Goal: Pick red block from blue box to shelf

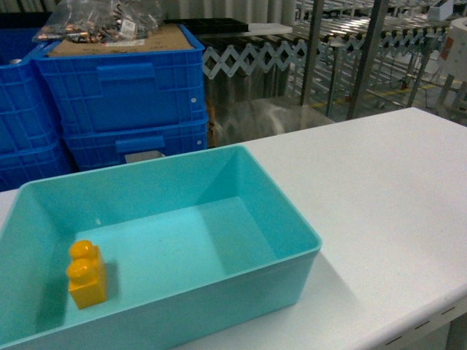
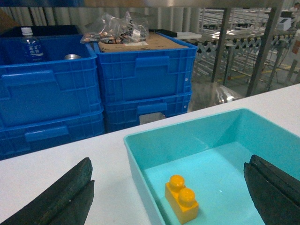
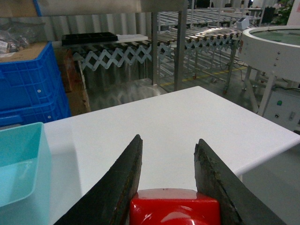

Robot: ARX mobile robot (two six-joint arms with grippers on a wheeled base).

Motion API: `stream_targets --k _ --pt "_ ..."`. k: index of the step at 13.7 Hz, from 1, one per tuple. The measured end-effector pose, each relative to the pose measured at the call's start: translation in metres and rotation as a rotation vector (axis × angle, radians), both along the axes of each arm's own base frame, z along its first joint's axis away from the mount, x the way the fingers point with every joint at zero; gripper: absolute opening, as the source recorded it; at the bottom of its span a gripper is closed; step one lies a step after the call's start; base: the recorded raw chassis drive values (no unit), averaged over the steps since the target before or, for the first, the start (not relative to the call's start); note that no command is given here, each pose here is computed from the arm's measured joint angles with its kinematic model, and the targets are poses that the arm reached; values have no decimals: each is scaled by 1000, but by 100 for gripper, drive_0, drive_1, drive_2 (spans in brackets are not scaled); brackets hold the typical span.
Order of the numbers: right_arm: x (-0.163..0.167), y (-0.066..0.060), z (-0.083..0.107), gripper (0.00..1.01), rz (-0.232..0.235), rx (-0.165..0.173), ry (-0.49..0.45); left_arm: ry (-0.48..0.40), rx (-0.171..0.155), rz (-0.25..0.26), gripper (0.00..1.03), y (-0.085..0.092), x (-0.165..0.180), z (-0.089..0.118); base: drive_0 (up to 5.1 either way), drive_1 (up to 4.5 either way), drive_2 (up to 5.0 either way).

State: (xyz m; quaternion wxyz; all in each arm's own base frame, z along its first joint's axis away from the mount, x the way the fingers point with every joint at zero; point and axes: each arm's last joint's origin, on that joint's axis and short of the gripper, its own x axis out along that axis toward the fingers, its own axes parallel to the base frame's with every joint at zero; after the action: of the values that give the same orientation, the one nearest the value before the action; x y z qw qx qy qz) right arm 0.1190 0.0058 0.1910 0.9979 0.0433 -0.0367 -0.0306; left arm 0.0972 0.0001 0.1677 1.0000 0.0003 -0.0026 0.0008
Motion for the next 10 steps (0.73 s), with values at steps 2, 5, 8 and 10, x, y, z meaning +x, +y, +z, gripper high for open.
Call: stream_targets --k 2,5,8,10 --pt "0 0 0 28 0 0 0 0 0 0 98 0 0 0 -153 -153 -153" --pt "0 0 0 28 0 0 0 0 0 0 98 0 0 0 -157 -157 -157" --pt "0 0 0 28 0 0 0 0 0 0 98 0 0 0 -164 -164 -164" --pt "0 0 0 28 0 0 0 0 0 0 98 0 0 0 -164 -164 -164"
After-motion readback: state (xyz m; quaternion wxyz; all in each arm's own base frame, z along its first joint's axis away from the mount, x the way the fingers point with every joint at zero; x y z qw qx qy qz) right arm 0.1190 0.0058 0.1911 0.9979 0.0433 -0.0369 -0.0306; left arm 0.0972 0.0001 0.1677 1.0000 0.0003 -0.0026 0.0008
